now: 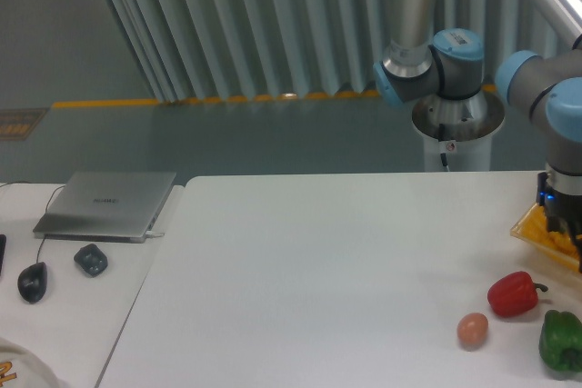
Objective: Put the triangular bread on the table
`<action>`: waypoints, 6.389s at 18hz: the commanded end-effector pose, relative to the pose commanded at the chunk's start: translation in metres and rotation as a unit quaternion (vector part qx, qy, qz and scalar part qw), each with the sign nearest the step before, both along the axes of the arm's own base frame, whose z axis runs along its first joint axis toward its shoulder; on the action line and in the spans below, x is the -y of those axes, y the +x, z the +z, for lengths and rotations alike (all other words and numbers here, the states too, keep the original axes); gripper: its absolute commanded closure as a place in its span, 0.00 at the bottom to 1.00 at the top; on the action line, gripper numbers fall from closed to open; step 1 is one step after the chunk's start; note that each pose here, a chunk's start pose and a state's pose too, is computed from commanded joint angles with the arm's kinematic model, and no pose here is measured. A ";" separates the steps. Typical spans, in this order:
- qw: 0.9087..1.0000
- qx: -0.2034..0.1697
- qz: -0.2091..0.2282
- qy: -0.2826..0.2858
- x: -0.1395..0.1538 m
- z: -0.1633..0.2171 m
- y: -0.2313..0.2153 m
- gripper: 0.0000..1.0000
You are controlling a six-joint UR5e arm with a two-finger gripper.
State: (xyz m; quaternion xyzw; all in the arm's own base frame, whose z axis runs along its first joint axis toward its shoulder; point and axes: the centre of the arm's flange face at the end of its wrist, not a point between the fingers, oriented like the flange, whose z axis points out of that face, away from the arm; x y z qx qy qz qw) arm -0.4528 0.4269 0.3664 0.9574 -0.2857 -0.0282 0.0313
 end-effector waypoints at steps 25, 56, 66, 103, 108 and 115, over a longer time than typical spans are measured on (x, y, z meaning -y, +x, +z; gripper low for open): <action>0.995 0.091 -0.022 -0.037 0.103 -0.057 -0.061 0.00; 0.993 0.095 -0.070 -0.028 0.092 -0.073 -0.088 0.00; 0.993 0.090 -0.073 -0.030 0.091 -0.083 -0.092 0.06; 0.992 0.109 -0.055 -0.036 0.084 -0.081 -0.091 0.00; 0.992 0.110 -0.057 -0.038 0.084 -0.084 -0.091 0.00; 0.992 0.109 -0.057 -0.039 0.085 -0.083 -0.092 0.38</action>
